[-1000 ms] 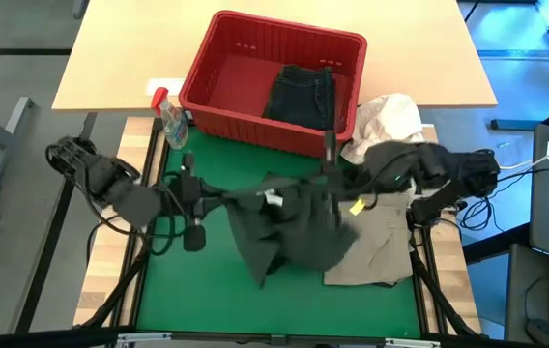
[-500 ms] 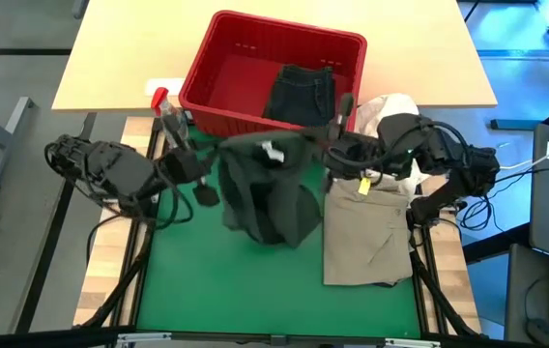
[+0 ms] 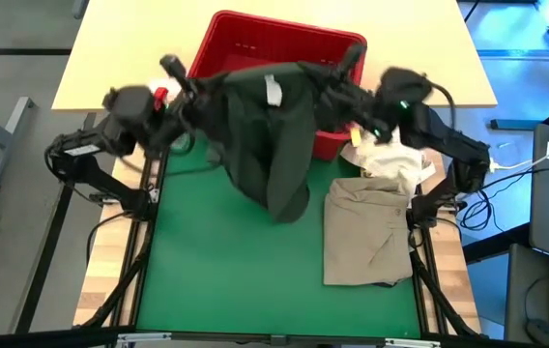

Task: Fold Laundry from Bin
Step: Fold the green polo shirt

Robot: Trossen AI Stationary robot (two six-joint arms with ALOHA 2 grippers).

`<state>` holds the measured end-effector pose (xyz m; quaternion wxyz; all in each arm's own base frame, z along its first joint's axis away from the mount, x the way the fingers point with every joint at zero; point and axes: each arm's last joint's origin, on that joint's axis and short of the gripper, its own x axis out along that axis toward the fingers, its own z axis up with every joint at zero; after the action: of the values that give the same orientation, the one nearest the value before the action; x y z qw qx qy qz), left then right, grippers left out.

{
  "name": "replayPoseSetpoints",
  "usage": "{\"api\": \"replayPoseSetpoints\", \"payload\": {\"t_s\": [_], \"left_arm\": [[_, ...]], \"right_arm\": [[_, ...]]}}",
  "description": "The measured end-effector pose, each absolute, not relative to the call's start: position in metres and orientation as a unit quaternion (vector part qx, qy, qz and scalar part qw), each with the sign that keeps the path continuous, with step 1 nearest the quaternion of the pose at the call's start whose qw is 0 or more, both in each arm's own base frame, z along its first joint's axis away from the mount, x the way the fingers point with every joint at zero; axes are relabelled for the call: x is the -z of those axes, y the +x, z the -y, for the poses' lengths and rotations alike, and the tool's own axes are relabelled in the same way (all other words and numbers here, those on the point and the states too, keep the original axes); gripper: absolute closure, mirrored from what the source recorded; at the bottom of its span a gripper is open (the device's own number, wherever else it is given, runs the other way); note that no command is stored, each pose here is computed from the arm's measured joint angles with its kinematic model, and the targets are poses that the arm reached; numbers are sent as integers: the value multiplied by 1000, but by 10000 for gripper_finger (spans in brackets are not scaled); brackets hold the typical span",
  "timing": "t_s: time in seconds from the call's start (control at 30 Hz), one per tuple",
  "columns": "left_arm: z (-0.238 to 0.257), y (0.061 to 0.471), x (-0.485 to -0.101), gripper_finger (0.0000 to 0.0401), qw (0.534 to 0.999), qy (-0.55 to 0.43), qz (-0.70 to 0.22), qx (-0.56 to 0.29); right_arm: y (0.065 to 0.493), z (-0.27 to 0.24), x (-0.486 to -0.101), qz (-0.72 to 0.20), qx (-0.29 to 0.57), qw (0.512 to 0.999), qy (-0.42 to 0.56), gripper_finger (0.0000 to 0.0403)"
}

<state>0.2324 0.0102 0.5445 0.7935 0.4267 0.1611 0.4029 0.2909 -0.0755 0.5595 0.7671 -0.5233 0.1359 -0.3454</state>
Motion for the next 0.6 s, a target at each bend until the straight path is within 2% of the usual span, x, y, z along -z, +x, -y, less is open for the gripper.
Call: {"api": "replayPoseSetpoints", "payload": {"t_s": [0.07, 0.17, 0.3, 0.4, 0.47, 0.6], "left_arm": [[-28, 232, -544, 383, 789, 418, -166, -418], [-50, 230, -537, 383, 798, 380, -179, -432], [-62, 229, -515, 383, 858, 292, -209, -367], [-59, 228, -496, 383, 924, 169, -234, -253], [-50, 227, -488, 383, 952, 84, -252, -155], [-17, 235, -484, 383, 967, -23, -250, 39]], "right_arm": [[293, 95, -554, -144, 358, 781, -491, 384], [290, 116, -538, -163, 323, 837, -410, 384], [282, 122, -517, -208, 246, 910, -263, 384], [276, 110, -506, -240, 169, 939, -182, 384], [274, 97, -502, -256, 120, 947, -154, 384], [267, 60, -508, -259, 32, 954, -146, 384]]}}
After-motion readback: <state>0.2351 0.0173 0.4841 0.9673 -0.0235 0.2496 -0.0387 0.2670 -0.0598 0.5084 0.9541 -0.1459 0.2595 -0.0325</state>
